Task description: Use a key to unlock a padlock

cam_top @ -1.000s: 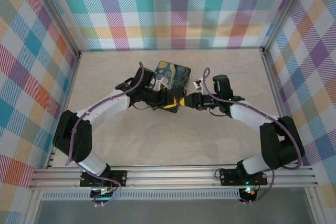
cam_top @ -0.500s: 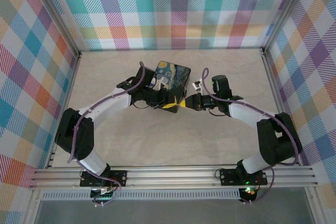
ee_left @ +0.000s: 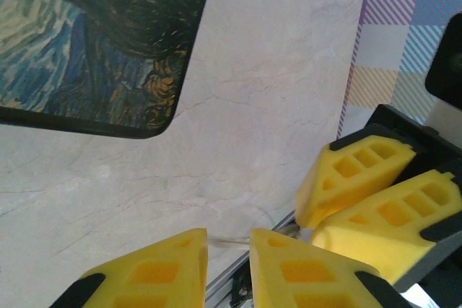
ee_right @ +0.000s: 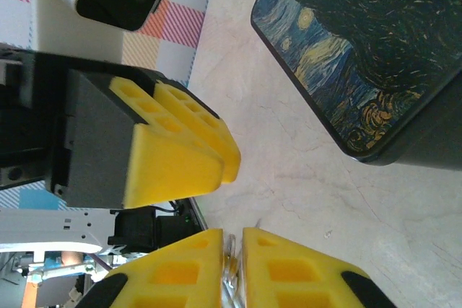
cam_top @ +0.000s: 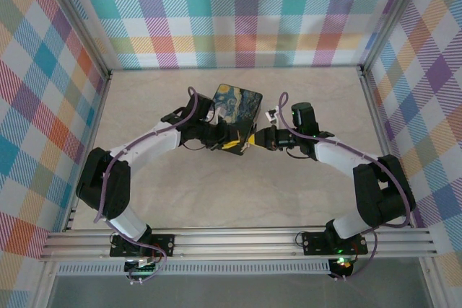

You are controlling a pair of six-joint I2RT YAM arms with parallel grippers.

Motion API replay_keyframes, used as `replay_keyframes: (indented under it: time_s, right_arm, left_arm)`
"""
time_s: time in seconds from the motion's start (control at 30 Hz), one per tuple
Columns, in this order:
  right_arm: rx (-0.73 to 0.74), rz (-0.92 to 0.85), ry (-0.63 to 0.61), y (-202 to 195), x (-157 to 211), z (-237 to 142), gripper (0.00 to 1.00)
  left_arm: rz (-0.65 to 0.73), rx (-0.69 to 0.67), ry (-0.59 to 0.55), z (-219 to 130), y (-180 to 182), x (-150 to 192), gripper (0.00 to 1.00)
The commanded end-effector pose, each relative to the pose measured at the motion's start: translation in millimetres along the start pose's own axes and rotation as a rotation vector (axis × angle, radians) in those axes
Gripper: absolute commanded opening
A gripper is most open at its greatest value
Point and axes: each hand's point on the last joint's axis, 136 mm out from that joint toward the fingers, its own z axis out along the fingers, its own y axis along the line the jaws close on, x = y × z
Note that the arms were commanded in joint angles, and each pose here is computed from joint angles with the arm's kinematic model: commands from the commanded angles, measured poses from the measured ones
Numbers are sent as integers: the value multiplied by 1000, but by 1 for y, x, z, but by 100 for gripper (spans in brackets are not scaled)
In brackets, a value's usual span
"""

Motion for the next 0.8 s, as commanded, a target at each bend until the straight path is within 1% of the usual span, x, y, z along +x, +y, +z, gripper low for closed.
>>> replay_keyframes:
  time_s: [0.0, 0.13, 0.2, 0.23, 0.33, 0.37, 0.43, 0.5, 0.57, 0.6, 0.7, 0.77]
  right_arm:
    - [-18, -14, -20, 8, -4, -1, 8]
    - [-31, 33, -35, 9, -8, 0, 6]
    - [-32, 71, -44, 8, -11, 1, 6]
    - [-22, 89, -48, 5, -11, 1, 5]
    - [56, 146, -45, -10, -7, 1, 6]
    - [76, 150, -38, -13, -5, 1, 7]
    - [111, 150, -13, -18, 5, 4, 10]
    - [174, 110, 49, -20, 23, 12, 16]
    - [244, 100, 116, -25, 43, 22, 23]
    - [253, 94, 144, -25, 52, 29, 26]
    - [289, 88, 193, -26, 73, 51, 31]
    - [326, 85, 215, -31, 84, 63, 32]
  left_arm:
    - [-37, 6, -4, 6, 3, 3, 22]
    - [-154, 38, -31, 10, 6, -1, 27]
    - [-212, 81, -54, 11, 2, -4, 28]
    - [-223, 81, -66, 10, 1, -5, 28]
    - [-203, -42, -117, 0, 16, -10, 29]
    - [-203, -116, -108, -4, 29, -5, 29]
    - [-211, -179, -111, -12, 46, -5, 29]
    - [-234, -214, -127, -23, 65, -5, 30]
    - [-235, -311, -144, -37, 89, -2, 31]
    - [-228, -360, -150, -44, 99, 0, 33]
    - [-245, -422, -138, -49, 122, 12, 39]
    - [-265, -426, -119, -45, 133, 23, 40]
